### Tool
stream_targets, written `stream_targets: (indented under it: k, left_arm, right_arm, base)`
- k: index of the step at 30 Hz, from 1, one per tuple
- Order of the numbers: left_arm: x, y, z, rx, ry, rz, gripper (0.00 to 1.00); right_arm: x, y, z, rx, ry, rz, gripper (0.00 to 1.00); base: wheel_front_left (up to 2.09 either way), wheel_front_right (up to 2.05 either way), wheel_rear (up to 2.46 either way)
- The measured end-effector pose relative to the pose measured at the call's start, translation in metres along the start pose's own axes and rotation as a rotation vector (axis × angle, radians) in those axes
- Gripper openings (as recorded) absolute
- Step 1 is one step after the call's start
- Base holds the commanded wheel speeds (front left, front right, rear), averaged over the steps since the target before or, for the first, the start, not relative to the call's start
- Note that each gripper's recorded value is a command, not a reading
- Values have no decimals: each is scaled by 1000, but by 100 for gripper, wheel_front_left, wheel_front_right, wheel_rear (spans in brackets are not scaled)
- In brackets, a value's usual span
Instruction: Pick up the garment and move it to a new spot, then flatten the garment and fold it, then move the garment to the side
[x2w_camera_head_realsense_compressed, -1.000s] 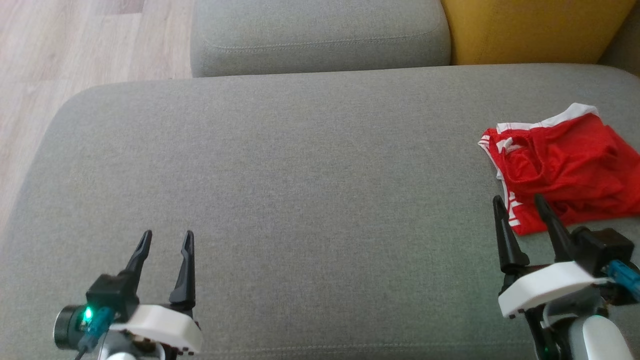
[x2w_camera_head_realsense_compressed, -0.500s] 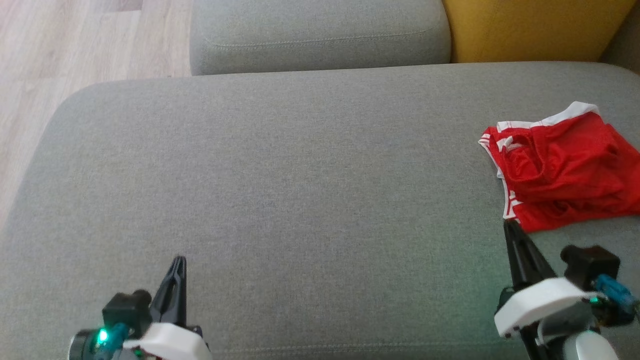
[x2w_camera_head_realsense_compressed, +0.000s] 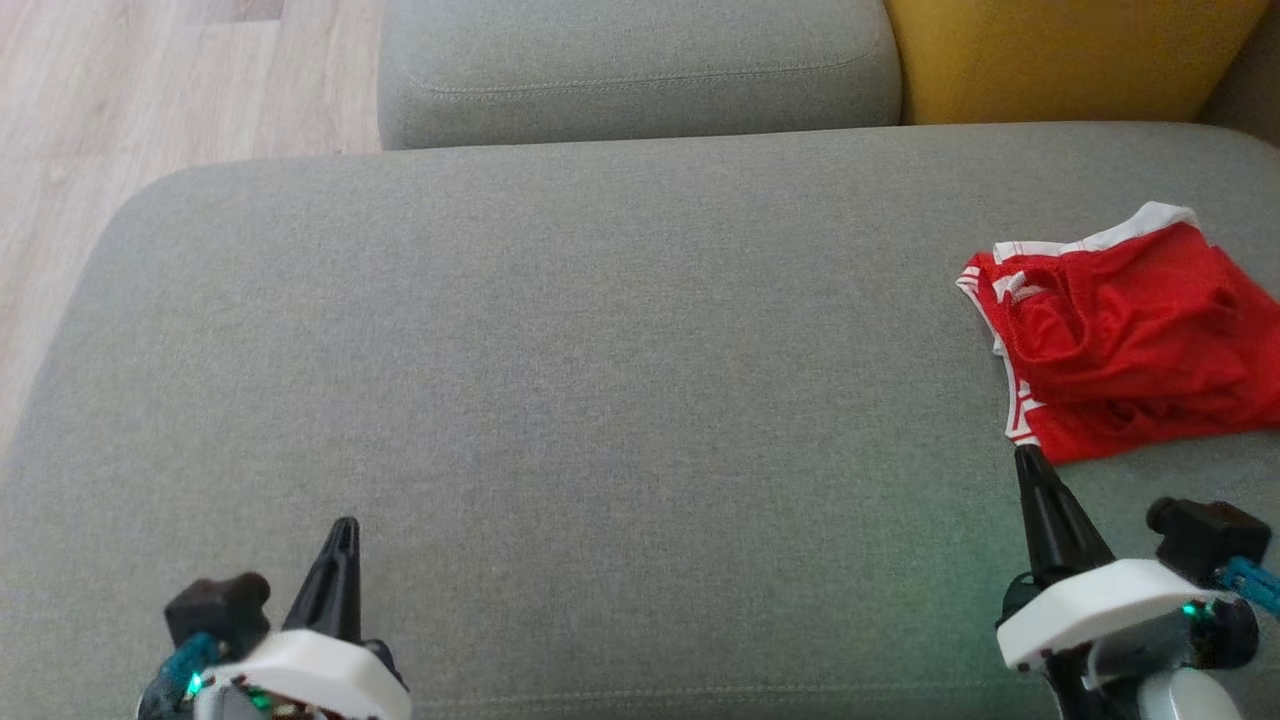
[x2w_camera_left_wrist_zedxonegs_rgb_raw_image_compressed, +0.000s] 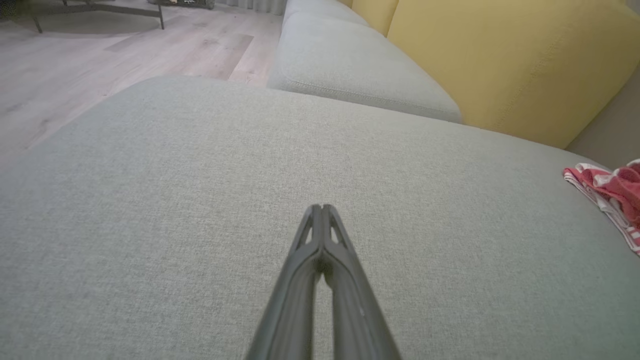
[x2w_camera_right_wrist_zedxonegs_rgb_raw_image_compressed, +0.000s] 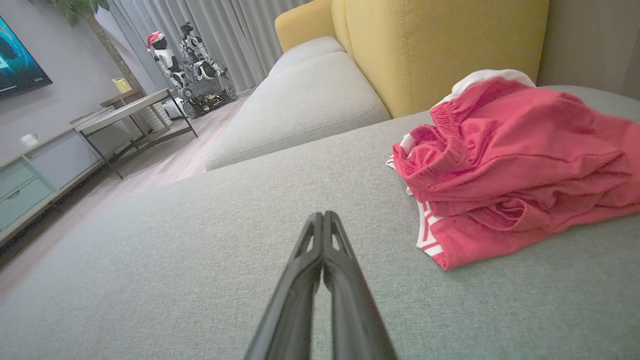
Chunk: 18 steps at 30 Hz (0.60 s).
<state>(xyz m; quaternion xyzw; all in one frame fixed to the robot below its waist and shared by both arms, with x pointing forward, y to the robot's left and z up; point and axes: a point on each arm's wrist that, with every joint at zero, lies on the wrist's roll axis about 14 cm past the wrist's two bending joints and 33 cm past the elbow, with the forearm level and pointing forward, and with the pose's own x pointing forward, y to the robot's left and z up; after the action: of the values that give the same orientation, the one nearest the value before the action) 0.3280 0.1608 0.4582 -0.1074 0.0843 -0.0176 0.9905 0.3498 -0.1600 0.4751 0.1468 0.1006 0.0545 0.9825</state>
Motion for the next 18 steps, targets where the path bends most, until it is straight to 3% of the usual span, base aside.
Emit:
stream_targets:
  k: [18]
  left_arm:
    - [8, 7, -3, -215, 46, 26, 0]
  right_arm:
    - [3, -4, 3, 212, -24, -2, 0]
  base:
    - [0, 0, 0]
